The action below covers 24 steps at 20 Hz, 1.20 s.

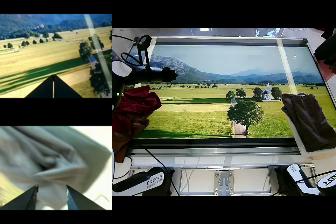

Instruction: Fold the shirts.

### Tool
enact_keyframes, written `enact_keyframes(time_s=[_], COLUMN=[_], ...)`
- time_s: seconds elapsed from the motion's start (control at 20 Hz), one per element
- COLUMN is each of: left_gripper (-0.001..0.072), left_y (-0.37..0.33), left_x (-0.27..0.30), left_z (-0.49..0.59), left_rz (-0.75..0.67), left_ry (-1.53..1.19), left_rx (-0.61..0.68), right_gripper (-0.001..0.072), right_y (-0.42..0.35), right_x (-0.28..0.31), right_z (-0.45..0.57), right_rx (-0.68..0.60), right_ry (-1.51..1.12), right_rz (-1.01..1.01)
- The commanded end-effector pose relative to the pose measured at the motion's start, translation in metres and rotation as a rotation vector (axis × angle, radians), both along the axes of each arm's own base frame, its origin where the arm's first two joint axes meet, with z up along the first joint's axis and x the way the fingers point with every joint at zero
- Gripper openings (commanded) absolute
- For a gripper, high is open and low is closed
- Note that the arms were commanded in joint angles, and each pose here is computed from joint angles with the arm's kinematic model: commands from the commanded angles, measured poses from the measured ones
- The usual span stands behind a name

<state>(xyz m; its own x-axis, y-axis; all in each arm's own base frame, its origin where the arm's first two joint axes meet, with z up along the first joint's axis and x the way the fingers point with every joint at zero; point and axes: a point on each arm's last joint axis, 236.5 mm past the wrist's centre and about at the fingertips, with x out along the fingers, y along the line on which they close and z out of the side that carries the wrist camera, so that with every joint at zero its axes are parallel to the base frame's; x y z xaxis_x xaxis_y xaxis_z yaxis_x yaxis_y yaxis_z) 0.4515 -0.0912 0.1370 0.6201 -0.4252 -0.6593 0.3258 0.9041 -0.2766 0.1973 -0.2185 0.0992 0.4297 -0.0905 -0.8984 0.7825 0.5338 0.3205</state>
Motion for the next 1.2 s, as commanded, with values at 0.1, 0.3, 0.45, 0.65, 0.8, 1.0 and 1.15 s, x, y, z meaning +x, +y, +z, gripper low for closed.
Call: enact_keyframes(time_s=[0.1, 0.3, 0.45, 0.65, 0.8, 1.0, 1.15], left_gripper=[0.0012, 0.0013, 0.0012, 0.0013, 0.0013, 0.0012, 0.0013], left_y=[-0.008, -0.017, -0.017, -0.023, -0.023, -0.023, -0.023], left_x=[-0.001, -0.002, -0.002, -0.017, -0.016, -0.016, -0.016], left_z=[0.005, 0.011, 0.01, 0.002, 0.002, 0.002, 0.002], left_rz=[-0.007, -0.012, -0.014, -0.057, -0.056, -0.056, -0.056], left_ry=[0.001, 0.001, 0.004, 0.066, 0.066, 0.066, 0.066], left_rx=[-0.043, -0.1, -0.097, -0.096, -0.096, -0.096, -0.096], right_gripper=[0.0008, 0.0008, 0.0008, 0.001, 0.001, 0.001, 0.001], right_y=[0.087, 0.216, 0.258, 0.267, 0.284, 0.283, 0.283], right_x=[0.103, 0.121, 0.126, 0.129, 0.134, 0.136, 0.136], right_z=[0.191, 0.193, 0.163, 0.14, 0.154, 0.156, 0.156], right_rx=[-0.08, -0.048, -0.126, -0.205, -0.142, -0.146, -0.147], right_ry=[-0.603, -0.647, -0.539, -0.43, -0.507, -0.515, -0.515], right_rz=[0.372, 0.922, 1.141, 1.216, 1.185, 1.179, 1.179])
